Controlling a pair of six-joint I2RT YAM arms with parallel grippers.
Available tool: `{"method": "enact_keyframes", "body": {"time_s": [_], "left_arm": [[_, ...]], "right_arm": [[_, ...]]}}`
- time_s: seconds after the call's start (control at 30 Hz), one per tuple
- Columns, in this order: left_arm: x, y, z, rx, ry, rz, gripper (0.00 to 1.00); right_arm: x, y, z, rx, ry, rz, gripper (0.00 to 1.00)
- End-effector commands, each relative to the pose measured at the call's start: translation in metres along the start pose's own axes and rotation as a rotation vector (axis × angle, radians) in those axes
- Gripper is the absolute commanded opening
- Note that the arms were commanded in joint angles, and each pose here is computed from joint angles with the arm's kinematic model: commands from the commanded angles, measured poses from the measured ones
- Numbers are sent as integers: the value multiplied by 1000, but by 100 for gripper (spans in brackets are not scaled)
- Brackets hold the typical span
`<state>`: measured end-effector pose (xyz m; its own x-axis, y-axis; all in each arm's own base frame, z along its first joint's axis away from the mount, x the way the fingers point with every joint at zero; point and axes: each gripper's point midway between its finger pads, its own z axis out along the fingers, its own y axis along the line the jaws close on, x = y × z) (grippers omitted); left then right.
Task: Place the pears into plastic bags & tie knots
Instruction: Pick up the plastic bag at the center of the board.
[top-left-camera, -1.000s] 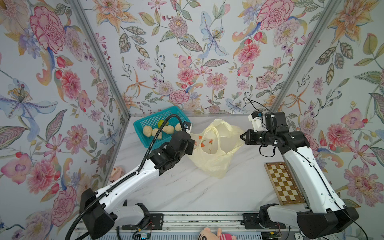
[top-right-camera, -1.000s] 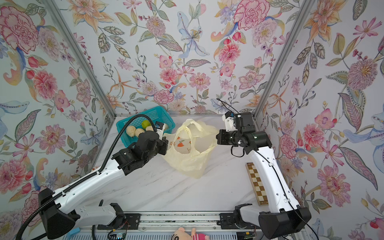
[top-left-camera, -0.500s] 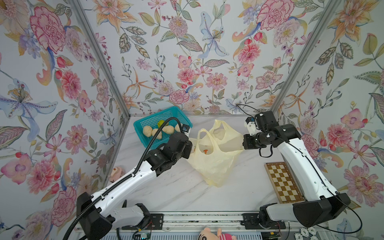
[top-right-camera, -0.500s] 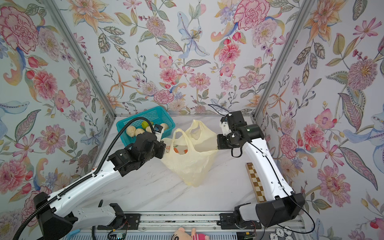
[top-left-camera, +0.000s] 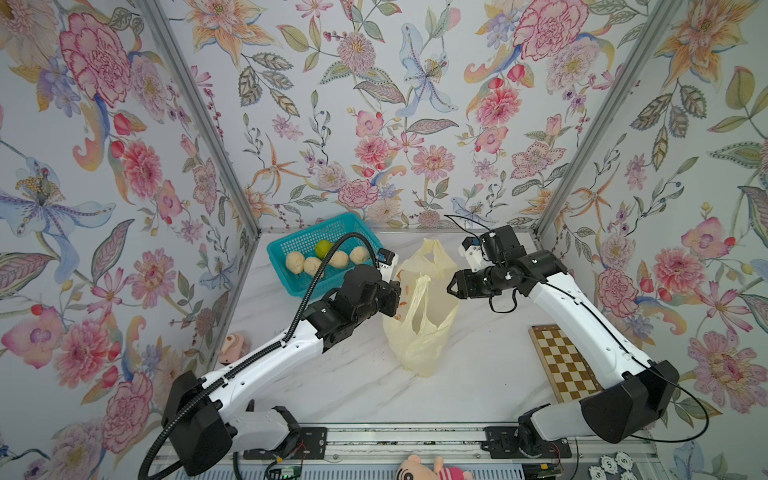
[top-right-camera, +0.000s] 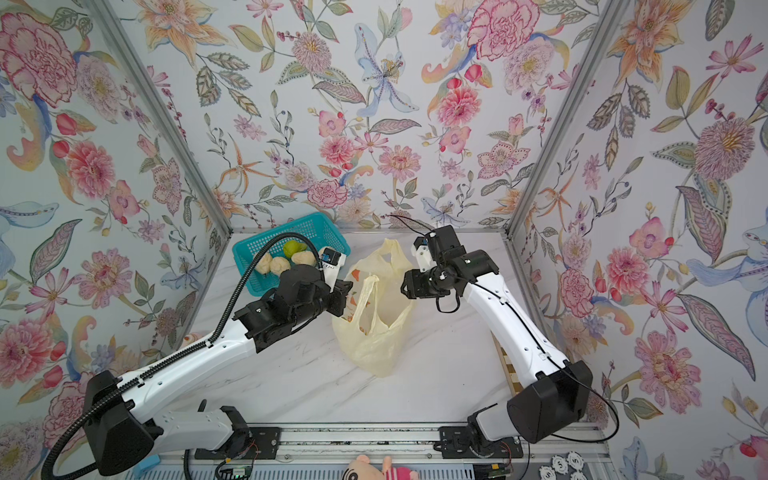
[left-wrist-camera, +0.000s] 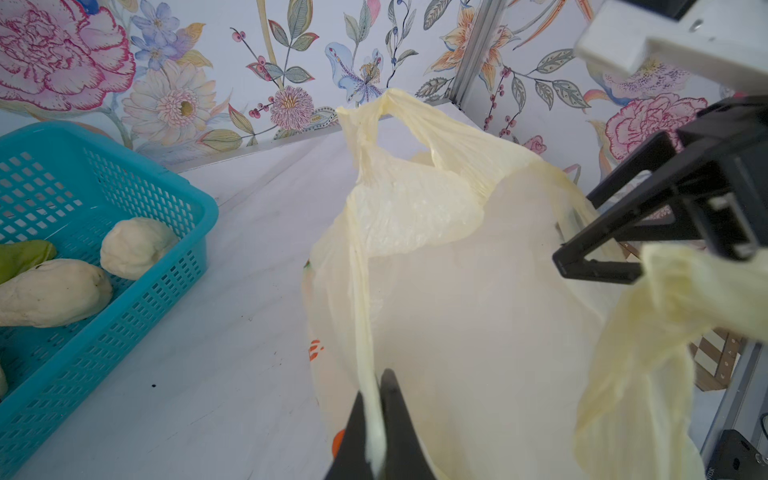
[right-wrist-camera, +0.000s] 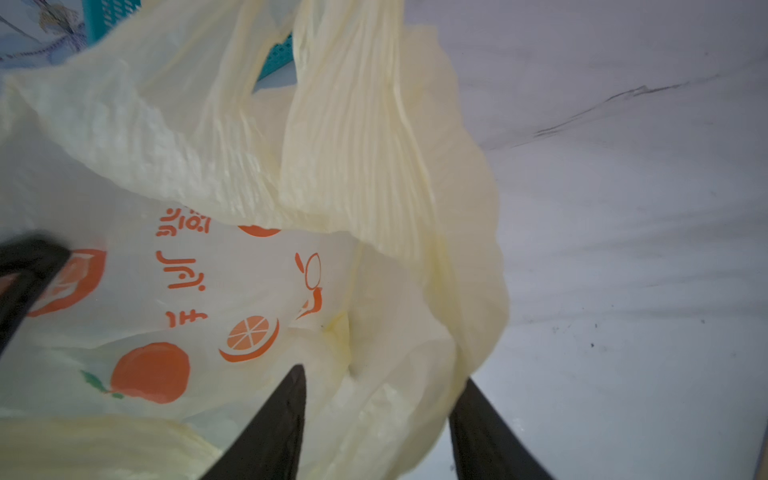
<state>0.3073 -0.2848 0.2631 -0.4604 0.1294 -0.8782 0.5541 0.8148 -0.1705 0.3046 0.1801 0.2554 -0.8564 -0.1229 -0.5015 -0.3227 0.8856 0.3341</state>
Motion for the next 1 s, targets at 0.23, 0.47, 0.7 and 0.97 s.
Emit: {"method": "enact_keyframes", "body": {"time_s": [0.23,0.47,0.7,0.97], "left_arm": [[11,14,9,-47,24,-3,6],[19,19,12,-48,38,-7,5],[22,21,14,-46,44,-7,5],[22,22,17,-41,44,-7,5]], "right_arm": [[-17,83,-68,-385,-236,-228,71],[-8,71,-18,-386,-196,-347,69],[-18,88,11,-552,-221,-335,62],[-31,82,52,-557,-185,-281,53]]}}
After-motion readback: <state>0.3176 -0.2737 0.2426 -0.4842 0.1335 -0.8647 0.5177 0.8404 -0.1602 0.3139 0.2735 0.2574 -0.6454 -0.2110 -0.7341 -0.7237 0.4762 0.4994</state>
